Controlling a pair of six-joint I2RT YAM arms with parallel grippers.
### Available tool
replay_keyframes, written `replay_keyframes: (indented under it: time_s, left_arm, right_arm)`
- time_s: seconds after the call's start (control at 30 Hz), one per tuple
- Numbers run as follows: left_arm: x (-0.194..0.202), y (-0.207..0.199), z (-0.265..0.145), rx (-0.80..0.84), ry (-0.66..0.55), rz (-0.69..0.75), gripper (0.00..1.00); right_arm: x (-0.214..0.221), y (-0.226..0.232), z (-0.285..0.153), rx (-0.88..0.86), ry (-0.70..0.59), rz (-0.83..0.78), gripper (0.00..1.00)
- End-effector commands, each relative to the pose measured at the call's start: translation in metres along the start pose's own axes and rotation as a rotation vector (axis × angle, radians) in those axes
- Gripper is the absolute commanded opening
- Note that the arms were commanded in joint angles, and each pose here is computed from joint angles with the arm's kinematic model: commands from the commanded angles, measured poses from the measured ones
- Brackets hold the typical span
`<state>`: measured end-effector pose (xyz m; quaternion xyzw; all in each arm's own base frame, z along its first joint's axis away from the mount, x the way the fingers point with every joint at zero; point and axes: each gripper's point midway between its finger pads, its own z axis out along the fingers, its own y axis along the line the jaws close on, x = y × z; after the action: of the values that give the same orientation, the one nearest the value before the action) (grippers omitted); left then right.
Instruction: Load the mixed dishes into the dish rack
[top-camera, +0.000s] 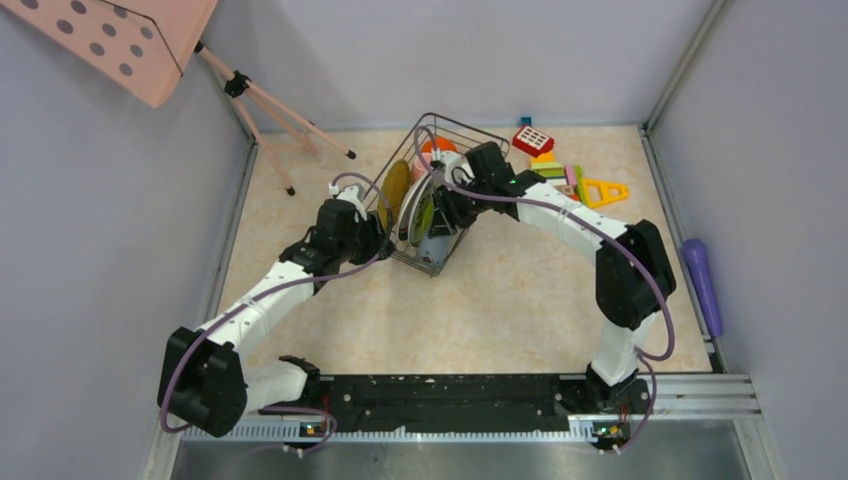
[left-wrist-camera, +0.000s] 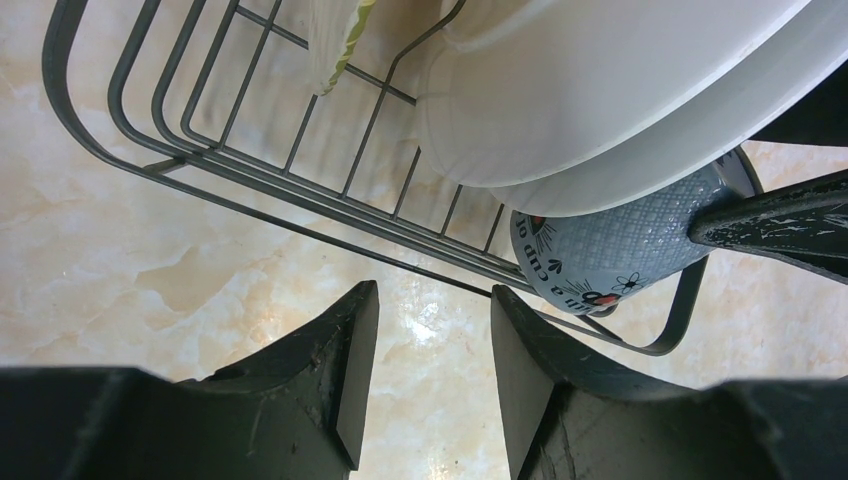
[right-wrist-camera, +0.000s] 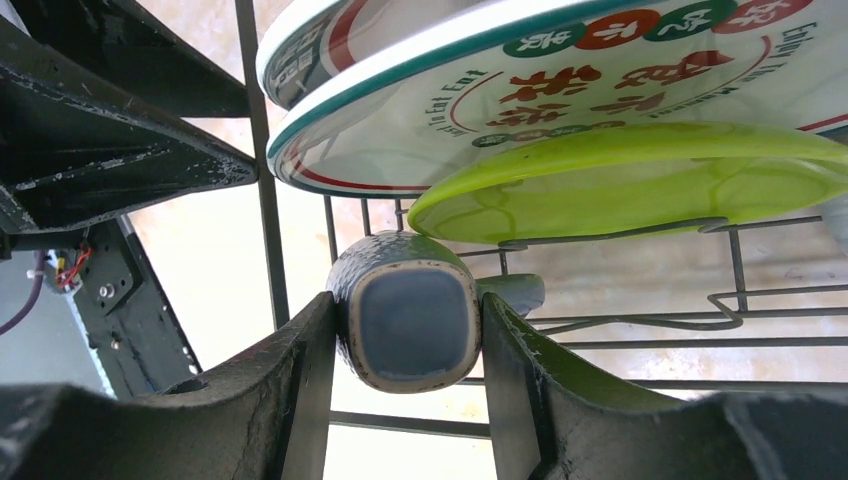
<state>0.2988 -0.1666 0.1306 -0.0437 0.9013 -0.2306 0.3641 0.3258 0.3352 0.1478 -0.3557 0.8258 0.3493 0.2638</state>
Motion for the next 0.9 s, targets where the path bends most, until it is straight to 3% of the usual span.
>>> replay_keyframes:
  time_s: [0.0, 0.17, 0.57, 0.87]
  left_arm:
    - [-0.019, -0.011, -0.004, 0.033, -0.046, 0.006, 0.5]
    - [-0.019, -0.011, -0.005, 0.031, -0.049, 0.008, 0.5]
    - [-0.021, -0.011, -0.005, 0.031, -0.049, 0.01, 0.5]
    - [-0.022, -0.015, -0.006, 0.041, -0.042, 0.013, 0.5]
  right_arm:
    - [0.013, 0.019, 0.0, 0.03, 0.033, -0.017, 0.17]
    - [0.013, 0.011, 0.004, 0.155, -0.006, -0.047, 0.0]
    - [0.003, 0.015, -0.014, 0.325, -0.159, -0.14, 0.0]
    - [0.003, -0.013, -0.015, 0.468, -0.158, -0.154, 0.0]
